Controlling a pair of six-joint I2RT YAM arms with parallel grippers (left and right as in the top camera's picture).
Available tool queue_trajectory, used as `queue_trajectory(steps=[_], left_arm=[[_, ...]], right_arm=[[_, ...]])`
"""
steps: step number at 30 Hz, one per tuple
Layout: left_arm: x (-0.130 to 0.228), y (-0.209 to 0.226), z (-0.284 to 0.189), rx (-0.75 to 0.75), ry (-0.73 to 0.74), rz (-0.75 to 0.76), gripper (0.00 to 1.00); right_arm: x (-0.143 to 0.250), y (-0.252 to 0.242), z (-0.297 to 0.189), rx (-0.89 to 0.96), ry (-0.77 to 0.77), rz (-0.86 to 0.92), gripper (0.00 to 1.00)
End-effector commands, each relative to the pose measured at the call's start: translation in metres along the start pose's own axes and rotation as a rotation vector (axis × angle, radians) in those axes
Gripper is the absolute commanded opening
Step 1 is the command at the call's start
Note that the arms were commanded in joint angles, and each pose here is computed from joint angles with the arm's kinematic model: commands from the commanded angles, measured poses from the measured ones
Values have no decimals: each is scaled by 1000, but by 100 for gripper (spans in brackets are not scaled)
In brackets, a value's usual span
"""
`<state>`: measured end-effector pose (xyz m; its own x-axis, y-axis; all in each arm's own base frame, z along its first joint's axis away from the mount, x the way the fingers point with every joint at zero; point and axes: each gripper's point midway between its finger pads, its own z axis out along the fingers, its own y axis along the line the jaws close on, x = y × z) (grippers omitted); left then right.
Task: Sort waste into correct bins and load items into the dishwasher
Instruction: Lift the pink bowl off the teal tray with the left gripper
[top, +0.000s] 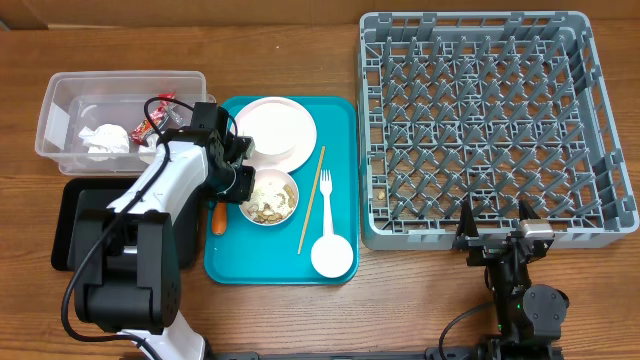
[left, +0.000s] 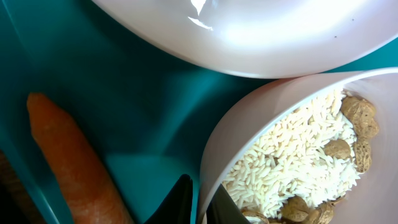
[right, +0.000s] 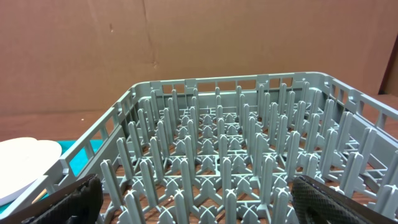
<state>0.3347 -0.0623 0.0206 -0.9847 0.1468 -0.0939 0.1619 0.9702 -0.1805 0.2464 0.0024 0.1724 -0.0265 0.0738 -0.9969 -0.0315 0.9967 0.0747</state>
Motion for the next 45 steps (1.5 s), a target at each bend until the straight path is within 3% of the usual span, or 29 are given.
queue_trajectory(steps=[1,5,17,33,39,45], left_arm=[[4,-3,5,14,22,5,10],[7,-3,5,15,35,3,4],[4,-5,-5,14,41,1,4],[-22,-8,-101,-63,-155,-123,4],[-15,-26,-124,15,-194,-127,4],[-14,-56,-128,183,-194,-16,4]], right_arm=[[2,-3,0,17,-4,-4,100],[2,-3,0,17,-4,-4,100],[2,-3,0,17,-4,-4,100],[2,-3,0,17,-4,-4,100],[2,-3,0,17,-4,-4,100],[2,-3,0,17,-4,-4,100]])
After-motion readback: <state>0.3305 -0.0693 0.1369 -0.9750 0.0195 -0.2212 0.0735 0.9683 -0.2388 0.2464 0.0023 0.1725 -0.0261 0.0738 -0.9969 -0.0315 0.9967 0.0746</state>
